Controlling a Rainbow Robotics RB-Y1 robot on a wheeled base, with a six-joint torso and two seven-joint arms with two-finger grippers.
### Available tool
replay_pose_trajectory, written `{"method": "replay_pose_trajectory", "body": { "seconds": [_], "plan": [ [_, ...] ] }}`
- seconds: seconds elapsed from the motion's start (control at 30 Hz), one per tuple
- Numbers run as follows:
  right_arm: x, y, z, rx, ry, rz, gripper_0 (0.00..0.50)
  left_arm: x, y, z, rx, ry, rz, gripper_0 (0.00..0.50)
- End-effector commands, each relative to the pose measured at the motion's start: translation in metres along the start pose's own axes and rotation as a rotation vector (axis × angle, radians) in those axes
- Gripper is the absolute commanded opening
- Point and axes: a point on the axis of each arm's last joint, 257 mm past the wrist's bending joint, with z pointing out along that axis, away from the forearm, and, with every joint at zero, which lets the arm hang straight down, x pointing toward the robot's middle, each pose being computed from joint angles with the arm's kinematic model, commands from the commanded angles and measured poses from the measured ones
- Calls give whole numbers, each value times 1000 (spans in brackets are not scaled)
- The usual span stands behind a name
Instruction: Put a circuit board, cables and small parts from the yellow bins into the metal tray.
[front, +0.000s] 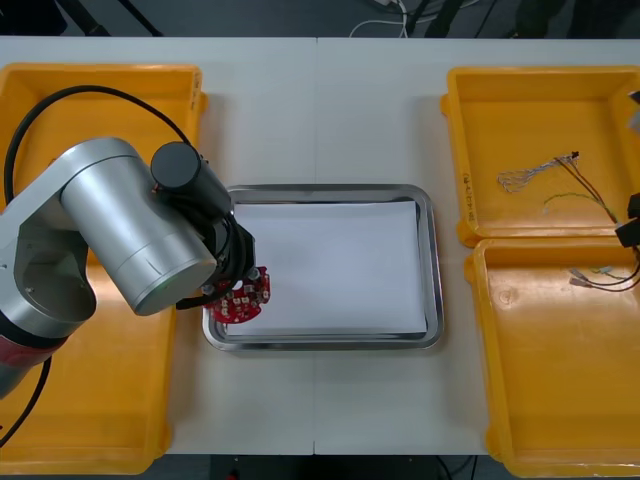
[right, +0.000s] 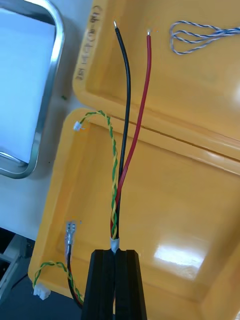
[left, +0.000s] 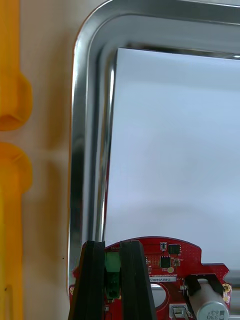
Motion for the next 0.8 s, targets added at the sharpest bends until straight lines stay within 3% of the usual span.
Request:
{"method": "replay_pose_trajectory", "body": {
  "seconds": [0.03,0.27,0.5,0.7,0.8],
  "plan": [
    [-7,12,-3,55,11,-129,0,-13,-27,4,37,-56,12,0],
    [-9,37,9,84,31,-253,0,-8,-27,25,27,-44,-7,0],
    [-16,58,19,48,19,-288,0,6,-31,31,36,-23,-26,1],
    [-22,68,22,58,24,-335,0,12,-36,35,62,-18,-47,0],
    [-23,70,23,58,23,-345,0,15,-36,37,58,-16,-46,0]
  ]
}}
